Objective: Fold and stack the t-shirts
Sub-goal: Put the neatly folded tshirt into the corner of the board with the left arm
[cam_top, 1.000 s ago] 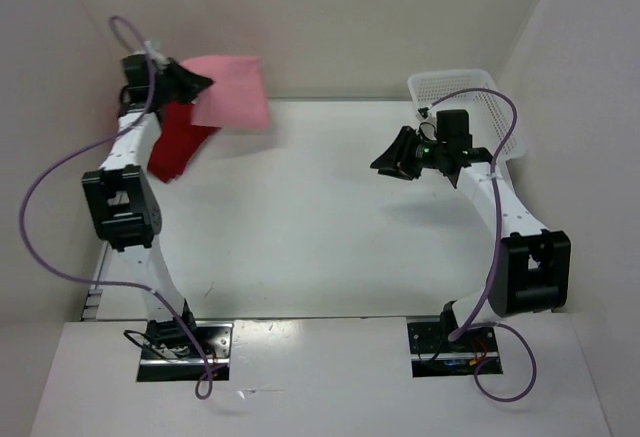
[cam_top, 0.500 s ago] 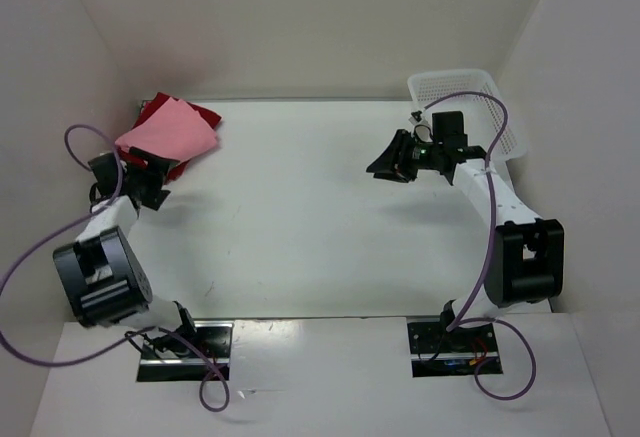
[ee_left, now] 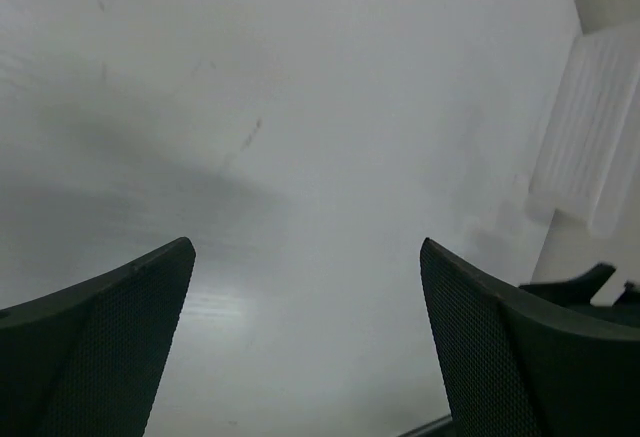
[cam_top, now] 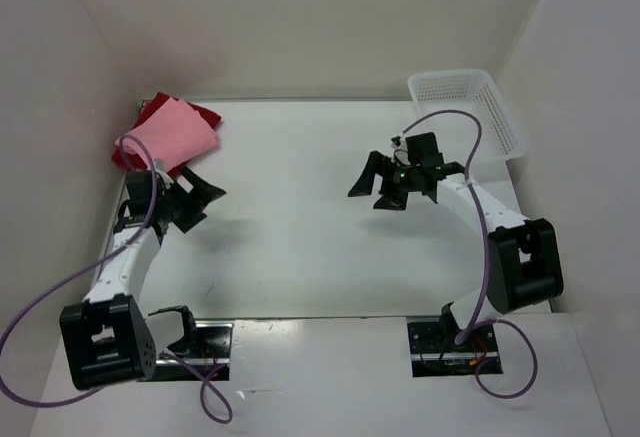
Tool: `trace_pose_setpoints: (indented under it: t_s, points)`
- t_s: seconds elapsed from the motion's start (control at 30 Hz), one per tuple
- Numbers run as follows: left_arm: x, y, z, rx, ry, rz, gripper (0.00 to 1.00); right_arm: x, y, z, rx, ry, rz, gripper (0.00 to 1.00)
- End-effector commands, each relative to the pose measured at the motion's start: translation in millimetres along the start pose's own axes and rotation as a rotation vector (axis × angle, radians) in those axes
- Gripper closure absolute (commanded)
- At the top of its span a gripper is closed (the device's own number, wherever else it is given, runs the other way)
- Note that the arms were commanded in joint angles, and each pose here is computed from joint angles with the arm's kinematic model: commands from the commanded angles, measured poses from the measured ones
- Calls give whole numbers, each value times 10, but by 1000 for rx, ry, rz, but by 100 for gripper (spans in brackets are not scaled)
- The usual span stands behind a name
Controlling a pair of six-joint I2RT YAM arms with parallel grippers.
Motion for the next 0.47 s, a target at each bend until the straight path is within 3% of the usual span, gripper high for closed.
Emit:
trace_pose_setpoints:
  t_s: [0.0,0.43]
  points:
    - [223,-138,386,-99,85,94,0,-30,-2,107,50,-36,62,0]
    - [254,-649,874,-230,246,225,0,68,-63,488,21,-13,55,0]
Point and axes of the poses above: each gripper's point midway between its finger pads, its own x axis back along the fingers, its own y axis along the line the jaws close on, z = x × y, the point moved 3 cm from there along x, back along the fingers
